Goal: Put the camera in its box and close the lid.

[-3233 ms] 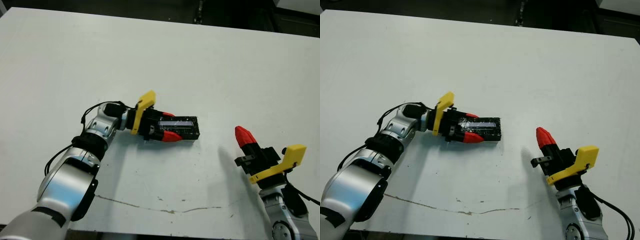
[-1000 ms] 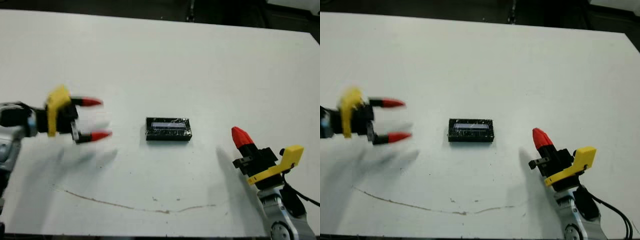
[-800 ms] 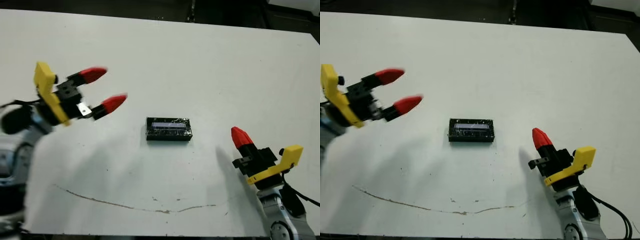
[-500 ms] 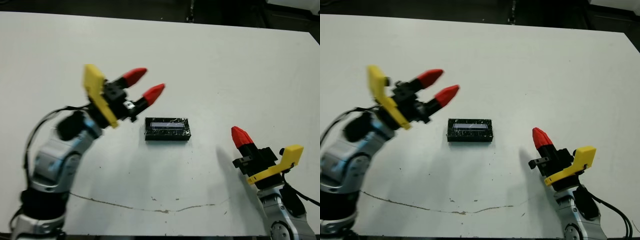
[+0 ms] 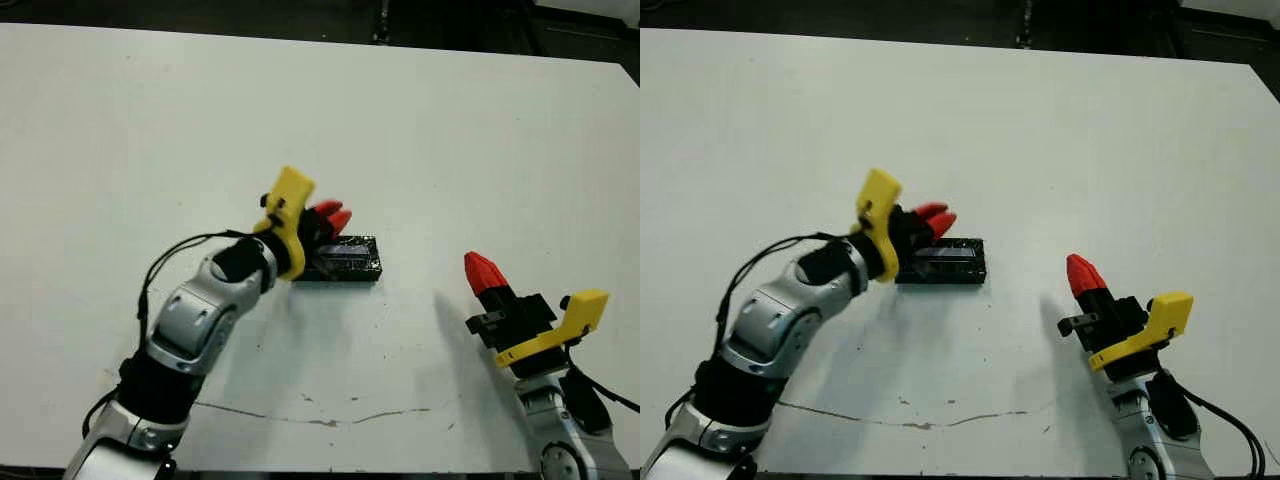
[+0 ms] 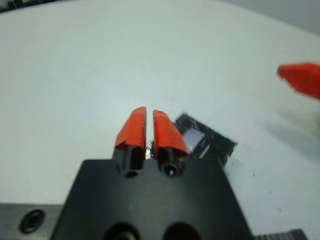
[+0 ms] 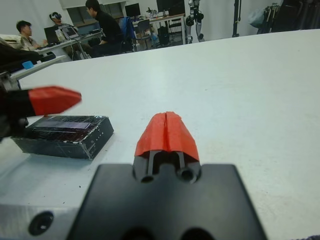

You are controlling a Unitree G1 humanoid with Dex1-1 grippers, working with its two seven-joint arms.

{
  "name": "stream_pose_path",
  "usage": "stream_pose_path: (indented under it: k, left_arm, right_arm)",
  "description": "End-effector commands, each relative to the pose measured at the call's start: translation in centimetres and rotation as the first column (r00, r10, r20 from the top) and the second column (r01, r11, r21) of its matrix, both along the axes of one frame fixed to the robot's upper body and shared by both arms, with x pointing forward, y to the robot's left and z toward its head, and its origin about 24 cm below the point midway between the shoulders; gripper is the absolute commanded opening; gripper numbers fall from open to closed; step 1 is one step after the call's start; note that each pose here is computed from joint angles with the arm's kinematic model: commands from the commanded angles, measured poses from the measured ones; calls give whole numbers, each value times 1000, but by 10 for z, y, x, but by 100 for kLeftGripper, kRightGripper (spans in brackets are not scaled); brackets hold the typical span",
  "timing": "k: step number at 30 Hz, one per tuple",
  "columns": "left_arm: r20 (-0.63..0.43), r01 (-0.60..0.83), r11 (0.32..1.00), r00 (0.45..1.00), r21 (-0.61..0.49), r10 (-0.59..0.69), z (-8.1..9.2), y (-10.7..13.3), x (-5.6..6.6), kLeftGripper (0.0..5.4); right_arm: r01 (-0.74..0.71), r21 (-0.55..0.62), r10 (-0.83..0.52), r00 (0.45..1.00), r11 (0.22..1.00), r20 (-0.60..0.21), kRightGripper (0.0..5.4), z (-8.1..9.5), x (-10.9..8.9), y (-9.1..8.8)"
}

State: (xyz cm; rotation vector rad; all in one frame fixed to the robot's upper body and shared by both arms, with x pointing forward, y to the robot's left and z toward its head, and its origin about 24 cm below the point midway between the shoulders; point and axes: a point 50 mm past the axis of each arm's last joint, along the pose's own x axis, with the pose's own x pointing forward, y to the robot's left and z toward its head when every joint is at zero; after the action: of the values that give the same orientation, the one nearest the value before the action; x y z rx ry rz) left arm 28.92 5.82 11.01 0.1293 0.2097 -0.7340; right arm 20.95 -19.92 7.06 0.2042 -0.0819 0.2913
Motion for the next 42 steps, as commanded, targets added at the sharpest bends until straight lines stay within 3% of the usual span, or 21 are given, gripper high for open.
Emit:
stream_pose_path:
  k: [1, 10, 15, 19, 23, 27, 32, 34, 37, 42]
  left_arm:
    - [-100, 3, 998, 995, 56, 3, -26, 2, -7, 1]
    - [-373, -131, 991, 919, 18, 128, -70, 8, -28, 1]
    - [-418, -159, 985, 892, 67, 173, -89, 18, -33, 1]
    - [-418, -194, 979, 886, 62, 202, -86, 22, -30, 1]
    - [-373, -194, 981, 910, -3, 179, -64, 25, -27, 1]
    - [-244, -169, 975, 961, -145, 130, -34, 33, -29, 1]
    - [86, -155, 966, 981, -208, 176, 4, 55, -31, 1]
    - [234, -188, 956, 942, -226, 240, 15, 66, -29, 1]
    - [373, -232, 930, 867, -284, 330, 20, 84, -29, 1]
    - [449, -331, 865, 751, -378, 484, 13, 105, -39, 1]
  right_arm:
    - [6, -18, -7, 1000, 1000, -3, 0, -1, -2, -3]
    - [1, -8, -1, 1000, 1000, -13, 0, -1, -2, -2]
    - [-1, -12, 0, 1000, 1000, -13, 0, -2, -2, -2]
    - [-1, -10, 1, 1000, 1000, -18, 0, -2, -2, -2]
    - [2, -13, -3, 1000, 1000, -28, 0, -2, -3, -2]
    - [-2, -10, 2, 1000, 1000, -23, 0, -2, -2, -2]
    - [-10, -16, 10, 1000, 1000, 23, 0, 4, -1, -1]
    - [-2, -28, 3, 999, 1000, 51, 0, 9, 0, 0]
    - [17, -37, -14, 996, 999, 89, 0, 15, 3, 1]
    - [74, -50, -67, 991, 996, 120, 0, 20, 8, 2]
